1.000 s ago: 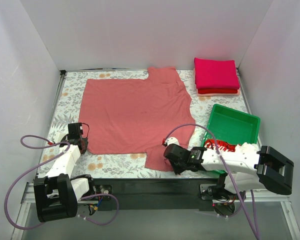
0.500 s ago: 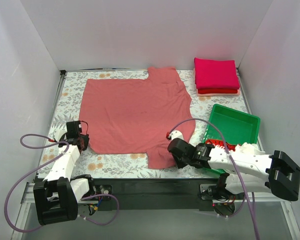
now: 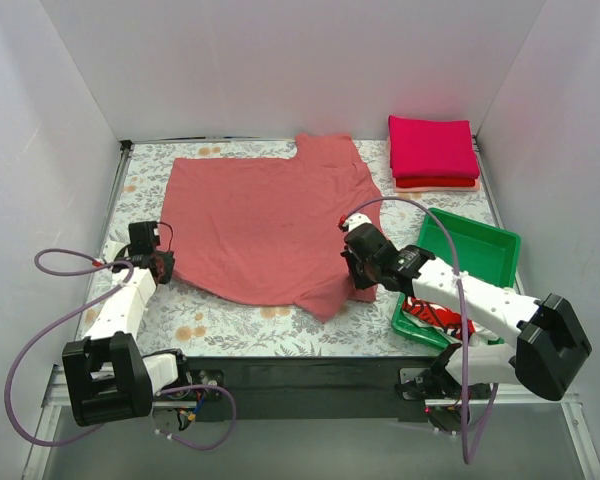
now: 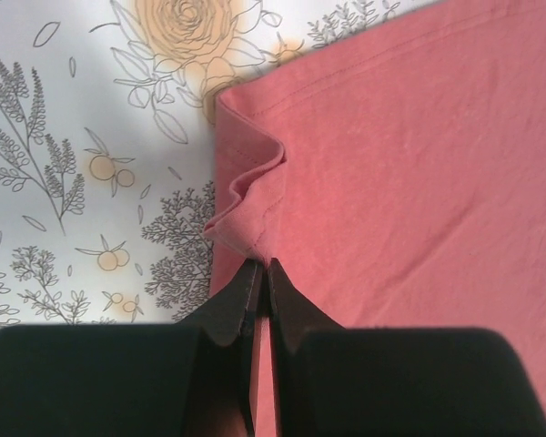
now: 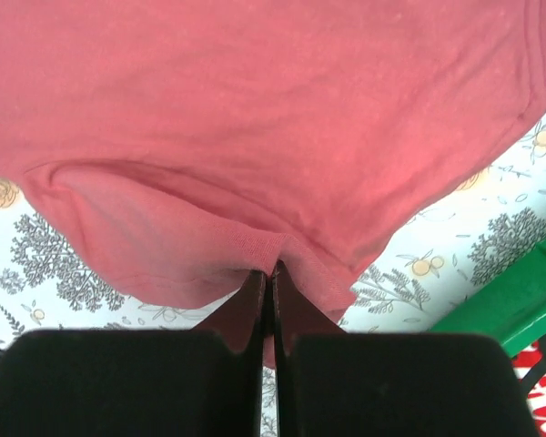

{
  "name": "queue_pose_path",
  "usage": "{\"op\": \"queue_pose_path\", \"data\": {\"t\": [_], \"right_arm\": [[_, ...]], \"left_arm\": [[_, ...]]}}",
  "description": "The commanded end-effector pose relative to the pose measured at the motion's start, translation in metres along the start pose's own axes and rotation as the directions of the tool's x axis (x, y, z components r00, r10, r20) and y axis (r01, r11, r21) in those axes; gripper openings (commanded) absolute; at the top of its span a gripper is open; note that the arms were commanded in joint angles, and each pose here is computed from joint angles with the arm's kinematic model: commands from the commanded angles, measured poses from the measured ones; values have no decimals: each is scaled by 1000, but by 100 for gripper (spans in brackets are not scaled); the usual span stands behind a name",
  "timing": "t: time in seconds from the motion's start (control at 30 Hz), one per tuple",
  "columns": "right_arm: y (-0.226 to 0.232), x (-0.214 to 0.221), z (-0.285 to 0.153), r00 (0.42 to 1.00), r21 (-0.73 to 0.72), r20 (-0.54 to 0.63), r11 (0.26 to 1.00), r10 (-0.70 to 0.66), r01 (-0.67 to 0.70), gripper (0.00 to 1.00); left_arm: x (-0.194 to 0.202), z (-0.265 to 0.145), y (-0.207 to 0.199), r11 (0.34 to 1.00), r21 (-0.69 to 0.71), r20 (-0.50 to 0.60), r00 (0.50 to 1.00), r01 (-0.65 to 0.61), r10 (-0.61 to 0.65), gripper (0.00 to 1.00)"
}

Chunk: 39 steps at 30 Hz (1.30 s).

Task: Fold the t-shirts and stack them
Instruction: Fold the tshirt

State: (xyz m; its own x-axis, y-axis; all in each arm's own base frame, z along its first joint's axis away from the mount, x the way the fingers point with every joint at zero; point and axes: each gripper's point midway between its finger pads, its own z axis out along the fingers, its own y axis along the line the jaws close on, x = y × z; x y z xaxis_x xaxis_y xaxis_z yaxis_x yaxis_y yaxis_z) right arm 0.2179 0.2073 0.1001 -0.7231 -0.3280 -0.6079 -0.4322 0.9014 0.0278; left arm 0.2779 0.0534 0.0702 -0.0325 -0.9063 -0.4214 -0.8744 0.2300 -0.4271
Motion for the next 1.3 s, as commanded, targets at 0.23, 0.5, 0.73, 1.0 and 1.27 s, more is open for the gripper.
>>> {"op": "queue_pose_path", "data": {"t": [0.23, 0.5, 0.73, 1.0, 1.27], "right_arm": [[-12, -65, 0, 996, -32, 90, 999, -11, 14, 1], [-25, -94, 4, 994, -43, 110, 999, -3, 8, 1], [-39, -114, 14, 995, -57, 104, 998, 5, 1, 1], [-51, -131, 34, 997, -74, 79, 997, 3, 3, 1], [-62, -142, 60, 999, -97, 37, 995, 11, -7, 1]], "left_arm": [[-20, 5, -36, 1000, 8, 38, 999, 2, -2, 0], [-26, 15, -57, 1000, 8, 42, 999, -17, 17, 0], [-27, 28, -70, 1000, 3, 37, 999, -30, 30, 0], [-31, 43, -82, 999, -22, 44, 998, -44, 45, 0], [-35, 59, -89, 997, -53, 62, 997, -51, 55, 0]]}}
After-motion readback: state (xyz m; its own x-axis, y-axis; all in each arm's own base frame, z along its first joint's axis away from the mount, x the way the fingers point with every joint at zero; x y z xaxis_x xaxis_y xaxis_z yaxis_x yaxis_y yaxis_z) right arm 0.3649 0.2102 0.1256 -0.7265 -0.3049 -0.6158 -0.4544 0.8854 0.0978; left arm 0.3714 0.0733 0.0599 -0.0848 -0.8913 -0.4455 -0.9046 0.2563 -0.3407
